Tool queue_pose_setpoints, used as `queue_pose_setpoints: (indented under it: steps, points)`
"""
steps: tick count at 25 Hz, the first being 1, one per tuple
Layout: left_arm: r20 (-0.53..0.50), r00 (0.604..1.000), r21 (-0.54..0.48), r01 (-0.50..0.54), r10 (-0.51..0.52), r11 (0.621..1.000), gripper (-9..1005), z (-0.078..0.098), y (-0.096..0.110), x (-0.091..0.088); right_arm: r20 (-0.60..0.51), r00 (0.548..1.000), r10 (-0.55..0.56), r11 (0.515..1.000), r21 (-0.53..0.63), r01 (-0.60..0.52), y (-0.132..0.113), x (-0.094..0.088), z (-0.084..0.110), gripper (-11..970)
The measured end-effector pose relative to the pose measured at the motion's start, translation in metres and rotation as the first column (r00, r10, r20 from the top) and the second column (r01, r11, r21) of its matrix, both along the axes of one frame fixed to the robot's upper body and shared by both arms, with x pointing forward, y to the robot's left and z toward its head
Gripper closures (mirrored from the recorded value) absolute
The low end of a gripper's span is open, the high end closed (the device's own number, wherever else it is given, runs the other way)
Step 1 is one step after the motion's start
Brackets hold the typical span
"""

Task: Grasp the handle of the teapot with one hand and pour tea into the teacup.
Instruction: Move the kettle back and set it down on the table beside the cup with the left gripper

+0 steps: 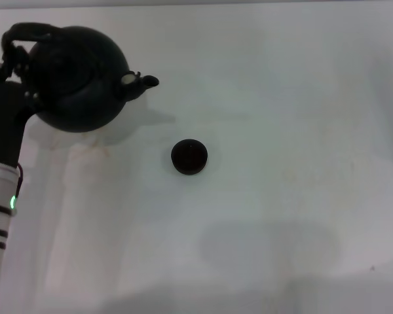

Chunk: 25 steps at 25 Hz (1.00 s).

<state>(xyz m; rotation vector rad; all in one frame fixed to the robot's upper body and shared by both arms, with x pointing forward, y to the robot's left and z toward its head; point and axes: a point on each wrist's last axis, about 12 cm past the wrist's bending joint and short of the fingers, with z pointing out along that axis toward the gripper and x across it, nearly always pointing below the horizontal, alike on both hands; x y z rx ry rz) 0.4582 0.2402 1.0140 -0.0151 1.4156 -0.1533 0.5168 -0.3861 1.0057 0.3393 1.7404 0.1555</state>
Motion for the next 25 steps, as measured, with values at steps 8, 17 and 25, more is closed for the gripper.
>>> queue_pose_setpoints:
  steps: [8, 17, 25]
  points:
    - [-0.063, 0.996, -0.032, -0.058, 0.056, 0.998, 887, -0.01, 0.005, -0.018, -0.002, 1.0, -0.007, 1.0, 0.002, 0.007, -0.001, 0.0, 0.0, 135]
    - [-0.174, 0.981, -0.043, -0.094, 0.085, 0.995, 887, -0.024, 0.011, -0.024, -0.007, 1.0, -0.012, 1.0, 0.002, 0.012, -0.002, 0.001, 0.0, 135]
    - [-0.201, 0.976, -0.039, -0.099, 0.089, 0.994, 886, -0.027, 0.012, -0.024, -0.007, 1.0, -0.013, 1.0, 0.002, 0.013, -0.002, 0.001, 0.0, 134]
